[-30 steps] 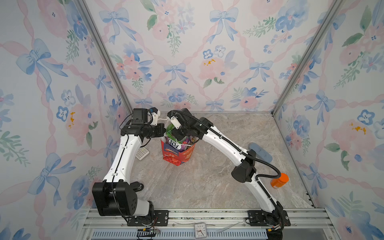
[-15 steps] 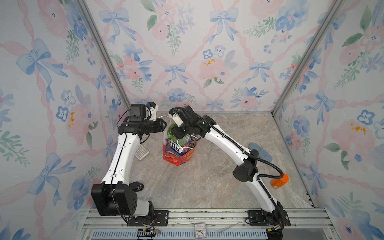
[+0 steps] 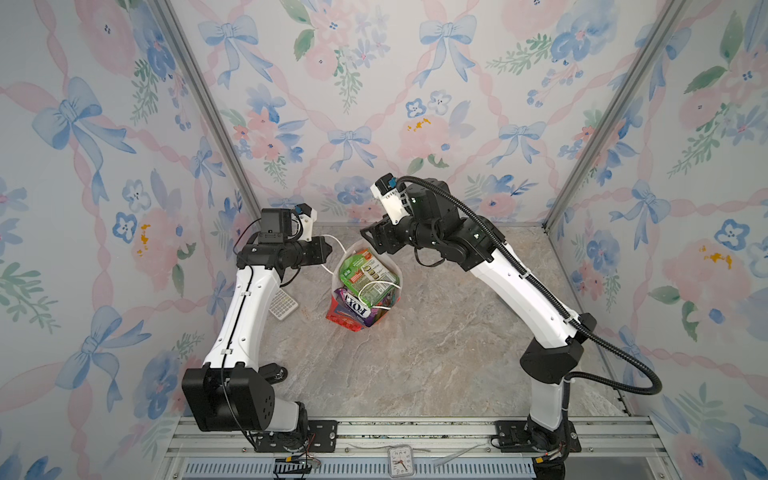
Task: Place the snacks into the paper bag
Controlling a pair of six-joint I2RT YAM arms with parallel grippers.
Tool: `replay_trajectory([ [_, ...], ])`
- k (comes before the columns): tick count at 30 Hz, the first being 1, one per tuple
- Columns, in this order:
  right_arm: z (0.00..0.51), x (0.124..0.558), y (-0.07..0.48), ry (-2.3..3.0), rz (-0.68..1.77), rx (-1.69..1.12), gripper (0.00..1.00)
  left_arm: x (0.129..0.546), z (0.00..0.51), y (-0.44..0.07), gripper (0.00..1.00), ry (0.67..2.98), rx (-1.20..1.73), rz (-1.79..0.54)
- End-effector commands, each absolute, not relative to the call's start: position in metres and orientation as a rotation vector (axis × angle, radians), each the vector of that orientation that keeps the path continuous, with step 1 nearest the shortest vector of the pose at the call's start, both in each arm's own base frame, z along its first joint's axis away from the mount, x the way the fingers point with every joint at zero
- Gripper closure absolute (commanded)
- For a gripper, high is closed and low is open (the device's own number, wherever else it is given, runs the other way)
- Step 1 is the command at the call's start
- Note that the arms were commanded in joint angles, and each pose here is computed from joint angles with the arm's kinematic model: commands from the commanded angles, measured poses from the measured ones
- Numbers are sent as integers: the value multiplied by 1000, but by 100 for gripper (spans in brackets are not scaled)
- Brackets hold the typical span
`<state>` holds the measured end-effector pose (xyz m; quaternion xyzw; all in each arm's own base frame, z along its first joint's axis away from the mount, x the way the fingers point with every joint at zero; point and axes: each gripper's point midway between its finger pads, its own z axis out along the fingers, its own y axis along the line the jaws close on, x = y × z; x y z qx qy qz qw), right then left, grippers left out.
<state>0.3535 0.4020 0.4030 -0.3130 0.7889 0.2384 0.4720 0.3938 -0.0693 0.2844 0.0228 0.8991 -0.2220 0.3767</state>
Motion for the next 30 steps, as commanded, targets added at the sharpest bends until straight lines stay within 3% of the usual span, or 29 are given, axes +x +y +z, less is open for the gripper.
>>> replay_trajectory([
  [1,358,364,382,2067,527,-688,24,401,291,-67,100,2280,62,-564],
  [10,278,349,324,2293,517,-494,33,401,291,-70,100,2279,65,-582],
  [23,247,345,345,2362,665,-457,47,399,298,-73,100,2263,70,-612],
  [30,243,341,360,2378,671,-462,69,399,299,-78,100,2264,76,-644],
])
